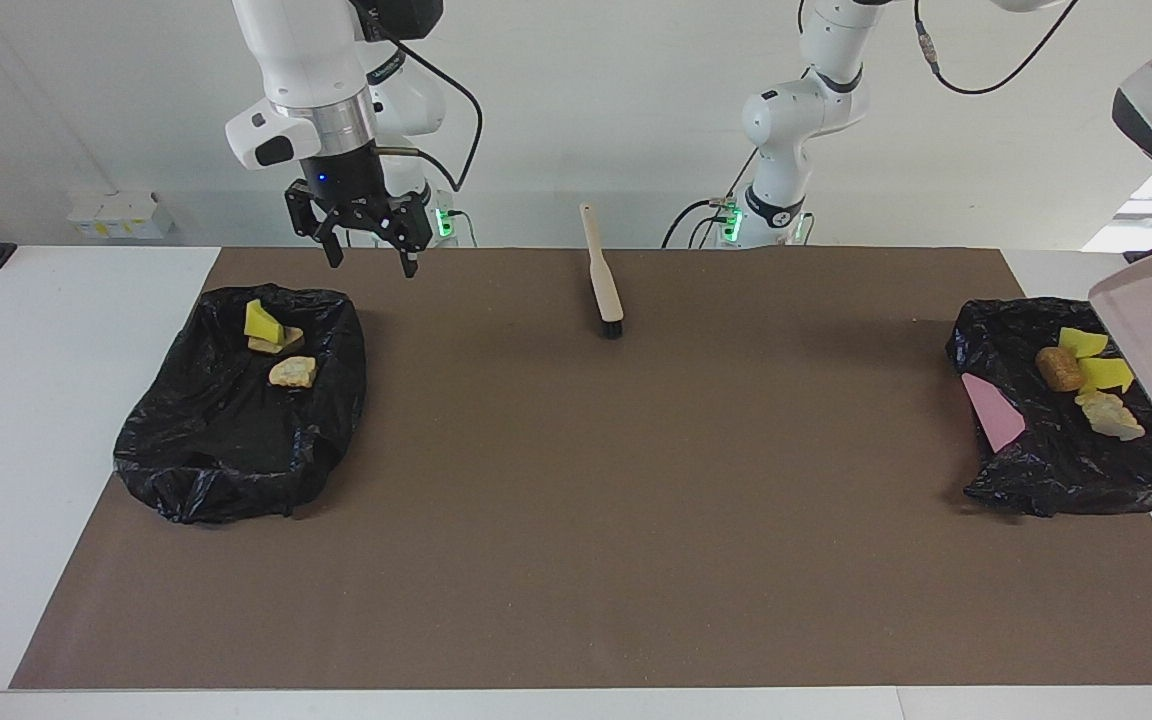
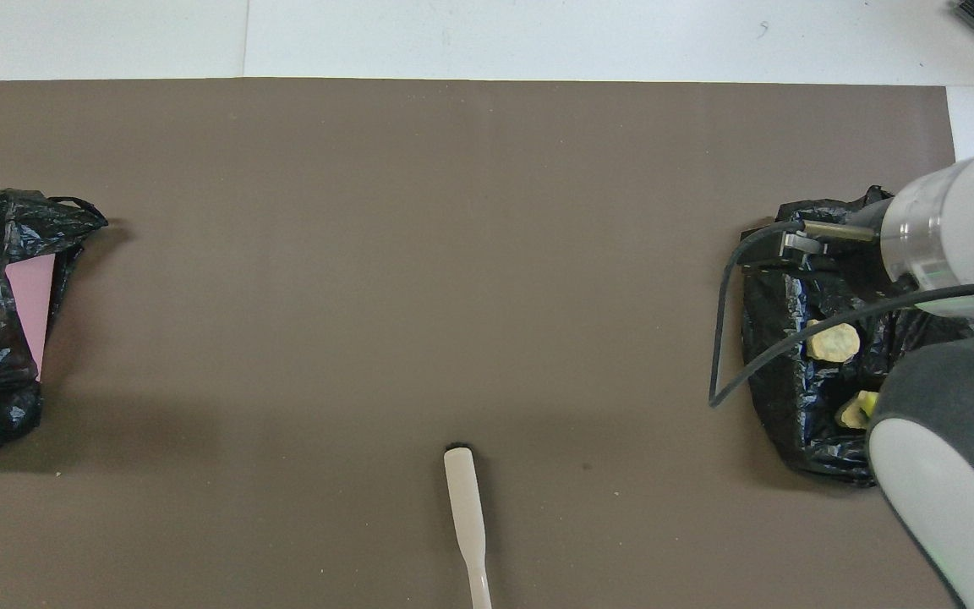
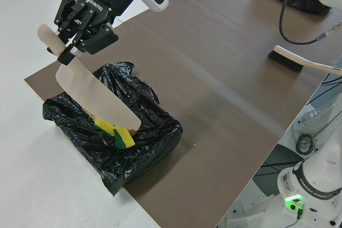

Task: Sweep and dump trash in bin

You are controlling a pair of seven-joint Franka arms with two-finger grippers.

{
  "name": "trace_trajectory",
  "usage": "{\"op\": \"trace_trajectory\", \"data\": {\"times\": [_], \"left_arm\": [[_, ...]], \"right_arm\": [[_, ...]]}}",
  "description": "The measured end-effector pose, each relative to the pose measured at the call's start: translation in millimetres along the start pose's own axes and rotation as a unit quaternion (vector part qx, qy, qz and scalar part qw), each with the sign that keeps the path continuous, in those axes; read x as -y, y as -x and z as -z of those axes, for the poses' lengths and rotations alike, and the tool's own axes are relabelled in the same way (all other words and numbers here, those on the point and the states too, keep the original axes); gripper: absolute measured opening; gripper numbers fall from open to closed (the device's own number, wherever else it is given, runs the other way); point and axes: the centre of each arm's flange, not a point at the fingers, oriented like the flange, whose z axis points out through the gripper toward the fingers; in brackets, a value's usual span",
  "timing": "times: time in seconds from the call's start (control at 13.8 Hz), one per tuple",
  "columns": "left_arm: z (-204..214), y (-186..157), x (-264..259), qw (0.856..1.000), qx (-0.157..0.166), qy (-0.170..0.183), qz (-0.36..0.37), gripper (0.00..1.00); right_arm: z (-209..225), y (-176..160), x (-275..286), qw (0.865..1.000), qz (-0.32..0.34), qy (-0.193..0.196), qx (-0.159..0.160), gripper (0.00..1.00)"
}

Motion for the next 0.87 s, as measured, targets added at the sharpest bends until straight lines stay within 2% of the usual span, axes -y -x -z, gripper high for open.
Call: {"op": "trace_trajectory", "data": {"times": [0.22,0.43,0.65,0.87], "left_arm": [[26,-24,8,0.999,-0.004,0.018,0.028,0.32],[57,-57,11,0.994,-0.049,0.049,0.086,0.32],[88,-92,8,0.972,-0.108,0.102,0.184,0.32],[118,-126,3,0.934,-0.181,0.159,0.264,0.32]], "right_arm": [[15,-5,-18,1.000,0.004,0.002,0.002,1.00],[31,-10,-42,1.000,0.026,0.004,0.003,1.00],[31,-11,-54,1.000,0.023,0.008,0.015,1.00],[31,-13,-59,1.000,0.018,0.007,0.016,1.00]]}}
